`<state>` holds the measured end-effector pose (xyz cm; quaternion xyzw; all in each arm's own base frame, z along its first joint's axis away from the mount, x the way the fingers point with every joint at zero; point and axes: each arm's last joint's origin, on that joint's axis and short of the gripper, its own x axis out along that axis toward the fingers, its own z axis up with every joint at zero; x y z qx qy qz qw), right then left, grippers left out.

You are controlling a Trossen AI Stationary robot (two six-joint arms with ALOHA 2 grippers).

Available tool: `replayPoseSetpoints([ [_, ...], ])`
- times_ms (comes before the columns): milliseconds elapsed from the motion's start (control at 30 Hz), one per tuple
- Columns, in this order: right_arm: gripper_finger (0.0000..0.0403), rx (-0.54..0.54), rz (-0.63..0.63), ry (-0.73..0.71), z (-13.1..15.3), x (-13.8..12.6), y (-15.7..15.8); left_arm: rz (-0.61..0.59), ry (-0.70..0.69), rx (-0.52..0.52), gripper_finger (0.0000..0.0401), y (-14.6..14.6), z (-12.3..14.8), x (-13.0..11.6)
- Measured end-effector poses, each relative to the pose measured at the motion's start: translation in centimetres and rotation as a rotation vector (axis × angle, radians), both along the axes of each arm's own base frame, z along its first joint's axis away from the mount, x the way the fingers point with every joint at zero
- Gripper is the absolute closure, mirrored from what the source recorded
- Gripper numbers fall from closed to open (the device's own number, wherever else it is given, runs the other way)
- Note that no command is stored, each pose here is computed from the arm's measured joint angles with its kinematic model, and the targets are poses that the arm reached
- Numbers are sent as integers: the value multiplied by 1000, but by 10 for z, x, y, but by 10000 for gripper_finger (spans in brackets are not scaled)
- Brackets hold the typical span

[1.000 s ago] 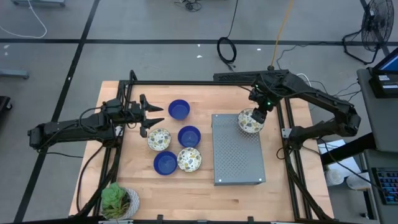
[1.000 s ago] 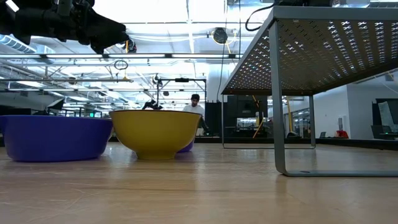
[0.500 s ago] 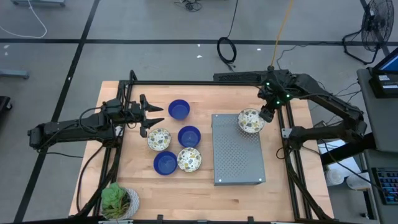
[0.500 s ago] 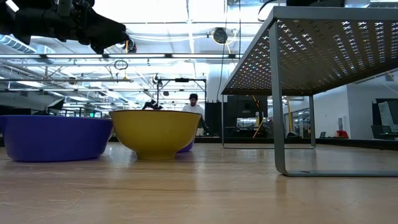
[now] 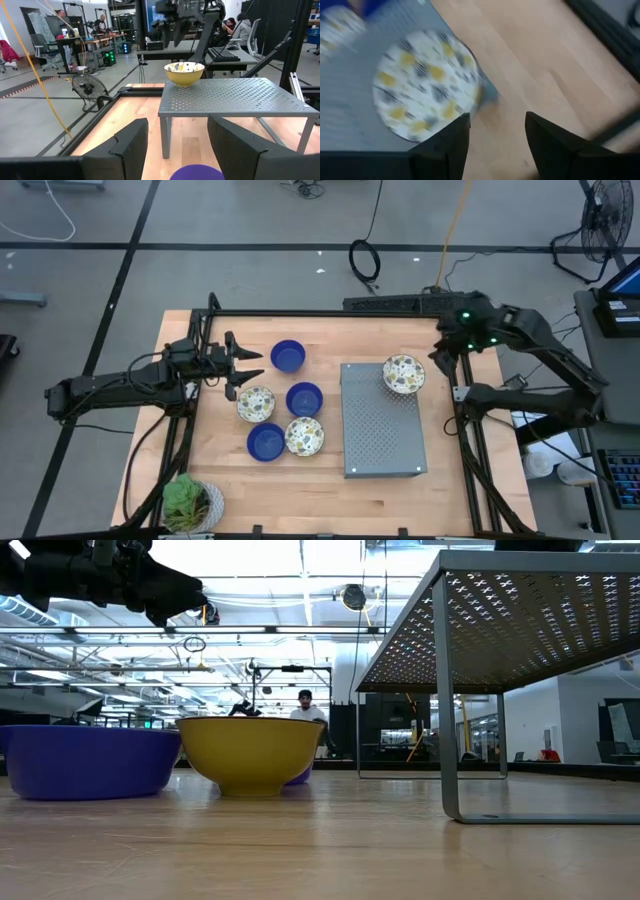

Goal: Pick & Place Mini bowls
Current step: Stack the left yellow bowl on the yellow bowl on the shelf

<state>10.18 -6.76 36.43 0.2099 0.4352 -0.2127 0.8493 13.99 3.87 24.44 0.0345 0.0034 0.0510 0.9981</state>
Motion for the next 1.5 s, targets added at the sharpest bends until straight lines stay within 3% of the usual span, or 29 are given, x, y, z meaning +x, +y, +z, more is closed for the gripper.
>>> replayPoseSetpoints([
  [300, 222, -151, 199, -652, 51, -17, 28, 0, 0, -4, 192, 0, 0, 0],
  [467, 222, -191, 343, -915, 53, -23, 40, 0, -1, -5, 192, 0, 0, 0],
  [800, 222, -151, 451, -1062, -4, 0, 39, 0, -2, -17, 192, 0, 0, 0],
  [1100, 222, 6, 936, -1390, -50, 17, 64, 0, -3, -30, 192, 0, 0, 0],
  [1267, 222, -44, 1134, -1511, -67, 13, 81, -1, -4, -47, 192, 0, 0, 0],
  [1367, 222, -83, 1210, -1469, -81, 17, 87, -1, -5, -52, 192, 0, 0, 0],
  [1500, 222, -176, 1210, -1400, -95, 23, 90, -1, 4, -60, 192, 0, -1, 0],
])
